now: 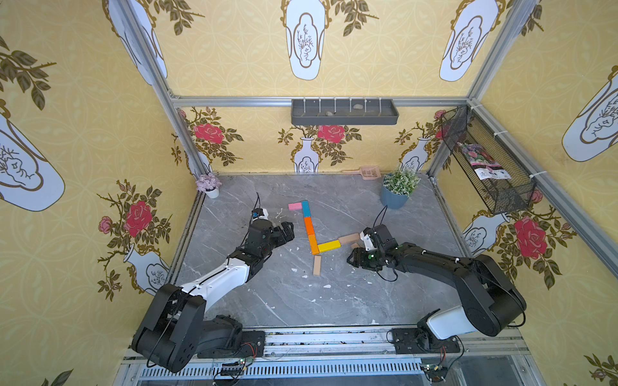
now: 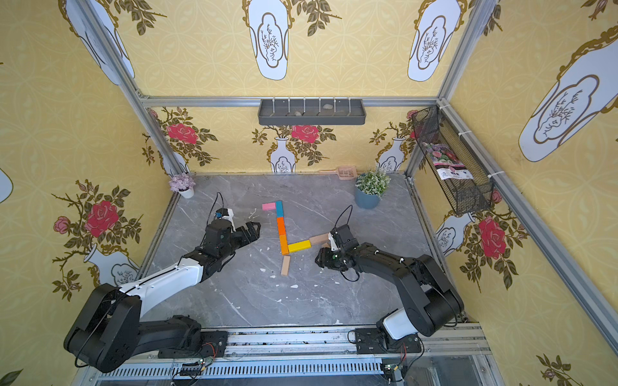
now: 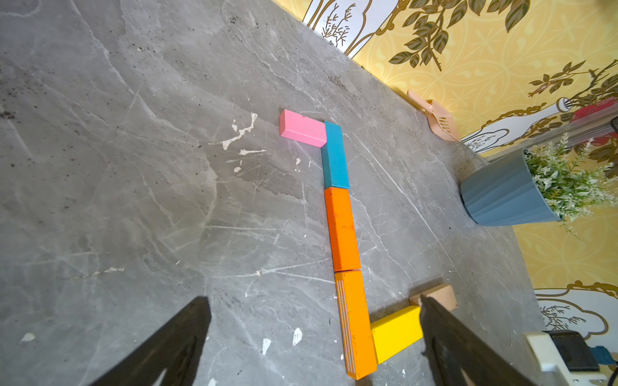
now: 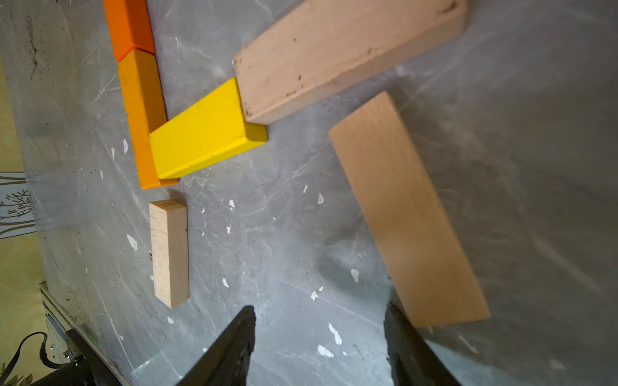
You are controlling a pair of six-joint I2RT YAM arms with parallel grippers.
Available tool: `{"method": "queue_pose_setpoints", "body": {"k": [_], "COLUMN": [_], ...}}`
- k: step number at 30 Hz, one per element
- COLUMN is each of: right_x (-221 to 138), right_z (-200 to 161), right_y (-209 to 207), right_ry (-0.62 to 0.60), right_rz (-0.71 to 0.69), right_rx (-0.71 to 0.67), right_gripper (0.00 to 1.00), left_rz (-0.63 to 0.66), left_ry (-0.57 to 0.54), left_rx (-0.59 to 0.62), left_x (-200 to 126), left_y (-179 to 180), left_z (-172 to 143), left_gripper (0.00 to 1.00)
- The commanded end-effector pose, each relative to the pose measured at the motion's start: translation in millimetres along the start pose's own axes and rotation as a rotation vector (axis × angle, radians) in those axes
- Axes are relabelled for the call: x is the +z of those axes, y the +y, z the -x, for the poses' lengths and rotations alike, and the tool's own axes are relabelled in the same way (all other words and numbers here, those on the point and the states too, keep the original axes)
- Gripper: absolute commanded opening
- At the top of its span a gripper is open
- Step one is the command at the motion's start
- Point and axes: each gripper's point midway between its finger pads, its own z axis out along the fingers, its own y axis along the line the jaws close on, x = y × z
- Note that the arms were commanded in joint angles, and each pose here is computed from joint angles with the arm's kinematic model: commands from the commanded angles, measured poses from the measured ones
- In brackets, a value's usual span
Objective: Assemble a giraffe with building blocks
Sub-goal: Assemble the building block at the center of the board.
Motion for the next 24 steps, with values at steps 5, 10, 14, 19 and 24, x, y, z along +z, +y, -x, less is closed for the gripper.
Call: {"method": "queue_pose_setpoints", "body": {"k": [5, 10, 14, 19, 24], "right_x": [4, 4, 5, 8, 9], "right_z": [3, 9, 14, 21, 25], "right_y": [-7, 3, 1, -2, -3], "right_ry": [-0.001, -0.012, -0.025, -0.029, -0.037], "right_rz": [-0.045, -0.007, -0.024, -0.047, -0.052], "right_rx": [-0.001, 0.006, 0.003, -0.006, -0.003], "right_gripper": [0.62, 0.62, 0.62, 0.62, 0.62], "left_rz": [-0.002, -0.001, -0.003, -0.006, -0.007], "left_ry": [-0.017, -0.018, -0.018, -0.020, -0.021], "left_rx": [0.014, 0.015, 0.014, 0.014, 0.013], "left_x": [0, -1, -1, -2, -2], "left_y": [0, 0, -1, -1, -1], "left_z": [3, 3, 3, 4, 4], "left_gripper": [0.99, 0.99, 0.99, 0.99, 0.99]}}
